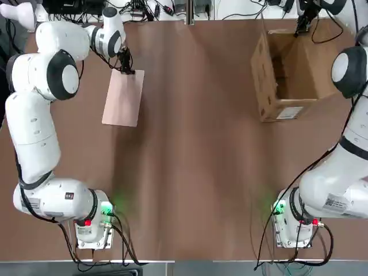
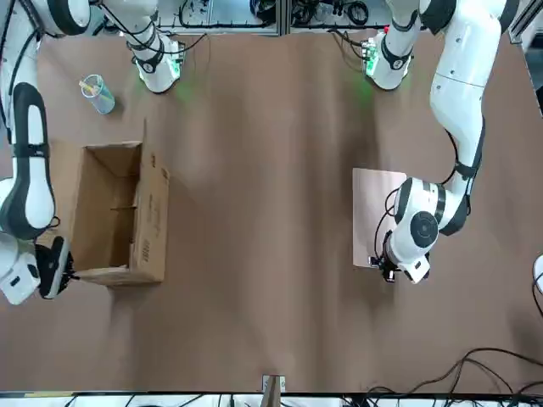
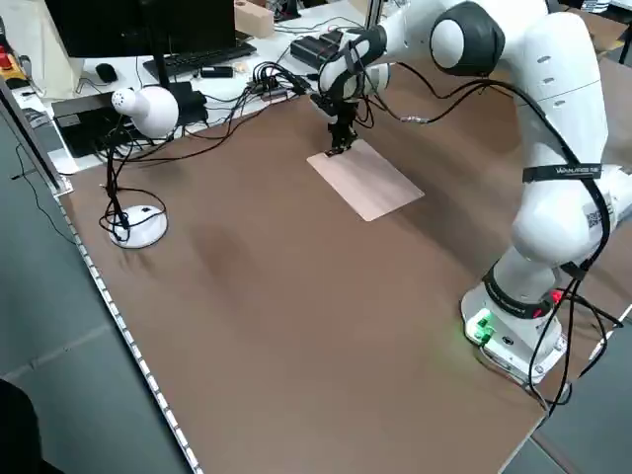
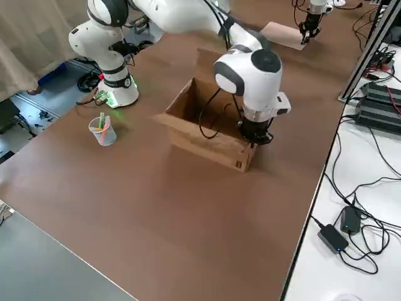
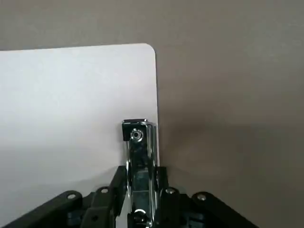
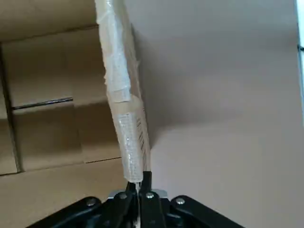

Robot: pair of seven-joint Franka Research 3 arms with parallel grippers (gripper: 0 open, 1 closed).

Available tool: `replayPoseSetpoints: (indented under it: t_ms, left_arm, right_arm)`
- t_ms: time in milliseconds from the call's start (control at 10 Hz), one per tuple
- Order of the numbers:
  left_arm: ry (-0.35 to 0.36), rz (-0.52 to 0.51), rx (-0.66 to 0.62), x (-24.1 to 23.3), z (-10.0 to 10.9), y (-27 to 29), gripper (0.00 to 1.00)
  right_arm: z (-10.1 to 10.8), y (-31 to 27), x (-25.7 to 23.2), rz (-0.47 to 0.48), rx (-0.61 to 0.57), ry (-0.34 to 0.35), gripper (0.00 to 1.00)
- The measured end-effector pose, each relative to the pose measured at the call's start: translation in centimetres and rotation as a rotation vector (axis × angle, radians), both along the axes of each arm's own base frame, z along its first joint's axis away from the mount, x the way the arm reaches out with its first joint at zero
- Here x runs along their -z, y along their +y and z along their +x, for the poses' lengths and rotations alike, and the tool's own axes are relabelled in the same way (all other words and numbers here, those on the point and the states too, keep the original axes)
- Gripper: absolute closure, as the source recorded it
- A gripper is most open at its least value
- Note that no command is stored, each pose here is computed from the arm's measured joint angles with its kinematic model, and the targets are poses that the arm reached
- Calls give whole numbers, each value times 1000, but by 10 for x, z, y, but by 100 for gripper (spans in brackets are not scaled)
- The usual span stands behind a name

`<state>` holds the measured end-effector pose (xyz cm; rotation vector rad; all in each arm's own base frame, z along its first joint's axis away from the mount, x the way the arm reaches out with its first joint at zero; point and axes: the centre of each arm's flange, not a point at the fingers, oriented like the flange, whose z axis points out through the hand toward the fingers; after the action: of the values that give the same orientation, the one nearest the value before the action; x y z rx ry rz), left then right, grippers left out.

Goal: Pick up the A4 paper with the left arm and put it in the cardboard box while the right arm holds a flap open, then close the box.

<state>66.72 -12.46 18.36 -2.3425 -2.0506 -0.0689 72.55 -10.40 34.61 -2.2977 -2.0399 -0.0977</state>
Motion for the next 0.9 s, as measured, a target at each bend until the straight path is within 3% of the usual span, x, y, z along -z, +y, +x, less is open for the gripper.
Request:
replayPoseSetpoints:
  t_ms: [200,600,900]
  left_arm:
    - [-27,-4,-3,-13,5,2,70]
    - [-134,-4,-17,-96,21,22,70]
    - [-93,21,18,-148,22,28,70]
  right_arm:
    - [2,43,-13,5,34,10,96]
    - [-5,135,-40,23,70,50,96]
    - [-15,227,-40,41,83,75,96]
